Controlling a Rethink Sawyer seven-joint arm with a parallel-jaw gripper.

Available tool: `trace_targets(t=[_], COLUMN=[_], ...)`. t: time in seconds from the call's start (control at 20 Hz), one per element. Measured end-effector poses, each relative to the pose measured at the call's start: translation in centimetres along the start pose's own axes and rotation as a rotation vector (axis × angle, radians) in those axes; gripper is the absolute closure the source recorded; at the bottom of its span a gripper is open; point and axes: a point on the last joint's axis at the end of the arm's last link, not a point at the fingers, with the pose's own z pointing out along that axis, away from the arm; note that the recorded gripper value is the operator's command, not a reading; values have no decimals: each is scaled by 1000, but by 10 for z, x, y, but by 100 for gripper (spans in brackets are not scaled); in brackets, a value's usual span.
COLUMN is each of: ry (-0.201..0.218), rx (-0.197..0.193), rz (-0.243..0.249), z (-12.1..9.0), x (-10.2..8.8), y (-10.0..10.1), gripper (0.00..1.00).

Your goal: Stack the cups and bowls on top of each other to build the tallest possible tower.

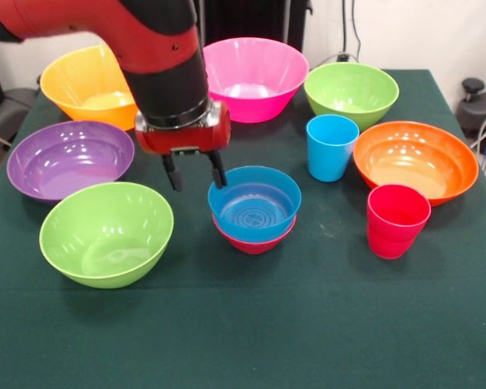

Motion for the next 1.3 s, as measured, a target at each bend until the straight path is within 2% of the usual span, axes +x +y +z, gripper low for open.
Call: trace_targets(t=[0.15, 0.2, 0.3, 0.6, 0.7, 0.8, 0.85, 1.0, 1.05, 1.2, 1.25, 1.3], ry=[-27, -40, -47, -64, -66, -77, -93, -103, -109, -116, -124, -127], rx=[-4, -9, -15, -45, -43, -38, -30, -19, -7, 8, 23, 27], rz=[-7, -7, -3, 17, 17, 15, 9, 1, -7, -21, -38, -44], z=[-21, -35, -47, -127, -142, -166, -187, -204, -216, -222, -224, -223], x=[-7, -12, -15, -31, -32, -32, -30, -24, -15, -5, 7, 10], y=[6, 9, 12, 30, 33, 40, 48, 57, 65, 72, 80, 83], gripper=[0, 0, 0, 0, 0, 0, 0, 0, 0, 0, 0, 0])
